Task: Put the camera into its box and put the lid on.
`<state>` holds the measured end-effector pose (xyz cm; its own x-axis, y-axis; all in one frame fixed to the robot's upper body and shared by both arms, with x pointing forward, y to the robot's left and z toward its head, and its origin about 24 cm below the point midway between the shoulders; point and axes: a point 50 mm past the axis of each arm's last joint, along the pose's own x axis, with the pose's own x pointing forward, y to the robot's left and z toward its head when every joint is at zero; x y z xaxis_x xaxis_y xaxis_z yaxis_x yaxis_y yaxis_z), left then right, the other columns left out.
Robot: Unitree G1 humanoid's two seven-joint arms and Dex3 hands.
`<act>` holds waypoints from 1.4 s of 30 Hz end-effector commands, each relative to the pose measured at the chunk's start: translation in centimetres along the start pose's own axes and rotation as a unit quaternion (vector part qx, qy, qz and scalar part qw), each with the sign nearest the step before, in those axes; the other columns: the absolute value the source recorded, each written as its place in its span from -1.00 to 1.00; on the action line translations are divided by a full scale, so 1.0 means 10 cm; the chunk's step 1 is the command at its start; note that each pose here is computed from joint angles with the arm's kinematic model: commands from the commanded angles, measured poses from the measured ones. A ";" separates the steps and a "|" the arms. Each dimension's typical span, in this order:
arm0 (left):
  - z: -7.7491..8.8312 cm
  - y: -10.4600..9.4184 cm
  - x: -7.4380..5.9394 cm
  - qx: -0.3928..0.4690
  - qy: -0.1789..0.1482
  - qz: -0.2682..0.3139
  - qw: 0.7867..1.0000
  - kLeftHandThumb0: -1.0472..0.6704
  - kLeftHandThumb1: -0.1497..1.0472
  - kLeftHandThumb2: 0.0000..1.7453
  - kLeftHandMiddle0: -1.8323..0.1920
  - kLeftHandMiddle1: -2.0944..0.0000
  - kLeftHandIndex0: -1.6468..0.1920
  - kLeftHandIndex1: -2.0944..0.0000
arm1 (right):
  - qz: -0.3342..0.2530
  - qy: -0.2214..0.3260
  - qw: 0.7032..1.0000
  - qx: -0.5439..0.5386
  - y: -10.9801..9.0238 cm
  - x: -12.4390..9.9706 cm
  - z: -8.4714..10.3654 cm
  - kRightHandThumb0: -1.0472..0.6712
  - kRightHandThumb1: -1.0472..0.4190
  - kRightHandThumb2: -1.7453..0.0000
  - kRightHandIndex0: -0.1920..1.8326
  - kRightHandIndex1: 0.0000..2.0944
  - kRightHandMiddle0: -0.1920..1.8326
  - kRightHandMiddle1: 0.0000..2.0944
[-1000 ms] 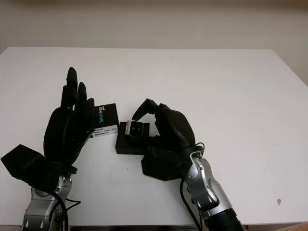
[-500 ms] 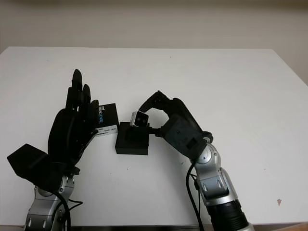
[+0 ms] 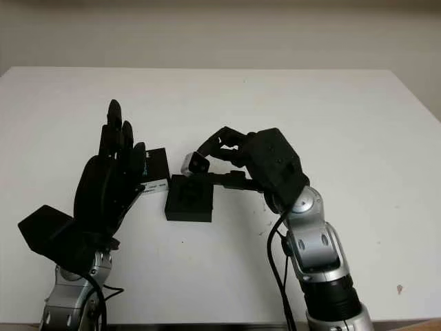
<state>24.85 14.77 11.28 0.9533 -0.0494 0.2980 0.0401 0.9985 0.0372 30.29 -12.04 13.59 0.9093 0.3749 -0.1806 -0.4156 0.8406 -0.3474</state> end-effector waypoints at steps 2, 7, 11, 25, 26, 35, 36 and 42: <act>0.04 -0.04 0.05 -0.001 -0.016 -0.001 1.000 -0.65 1.00 -0.43 1.00 1.00 1.00 1.00 | 0.007 -0.006 1.000 -0.016 -0.03 0.03 0.07 -0.25 -0.85 0.94 -0.48 -0.71 -0.44 0.71; 0.03 -0.05 0.06 -0.005 -0.021 0.002 1.000 -0.64 1.00 -0.44 1.00 1.00 1.00 1.00 | 0.016 0.007 0.999 -0.032 -0.04 0.06 0.03 -0.25 -0.85 0.94 -0.50 -0.72 -0.46 0.71; 0.03 -0.05 0.05 -0.005 -0.022 0.000 1.000 -0.64 1.00 -0.44 1.00 1.00 1.00 1.00 | 0.025 0.000 0.998 -0.053 -0.02 0.08 0.00 -0.23 -0.84 0.94 -0.50 -0.72 -0.47 0.72; 0.03 -0.04 0.05 -0.010 -0.021 0.002 1.000 -0.64 1.00 -0.46 1.00 1.00 1.00 1.00 | 0.052 -0.024 0.990 -0.127 0.00 0.11 -0.09 -0.25 -0.86 0.93 -0.53 -0.72 -0.48 0.80; 0.03 -0.04 0.05 -0.008 -0.020 0.002 1.000 -0.64 1.00 -0.46 1.00 1.00 1.00 1.00 | 0.054 -0.021 0.990 -0.128 0.00 0.11 -0.09 -0.25 -0.87 0.93 -0.53 -0.72 -0.48 0.80; 0.03 -0.05 0.05 -0.006 -0.023 0.004 1.000 -0.64 1.00 -0.45 1.00 1.00 1.00 1.00 | 0.061 0.002 0.988 -0.142 0.02 0.11 -0.14 -0.23 -0.87 0.93 -0.54 -0.72 -0.49 0.77; 0.03 -0.05 0.05 -0.007 -0.024 0.003 1.000 -0.64 1.00 -0.45 1.00 1.00 1.00 1.00 | 0.063 0.006 0.988 -0.138 0.02 0.11 -0.16 -0.23 -0.88 0.93 -0.54 -0.73 -0.50 0.76; 0.03 -0.06 0.05 -0.009 -0.022 0.003 1.000 -0.64 1.00 -0.46 1.00 1.00 1.00 1.00 | 0.069 0.022 0.989 -0.130 0.04 0.11 -0.20 -0.21 -0.88 0.94 -0.55 -0.75 -0.51 0.79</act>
<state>25.15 14.33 11.37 0.9452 -0.0426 0.3238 0.0387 0.9991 0.0183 31.14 -12.01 11.71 0.8479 0.4603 -0.2631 -0.5250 0.6601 -0.5373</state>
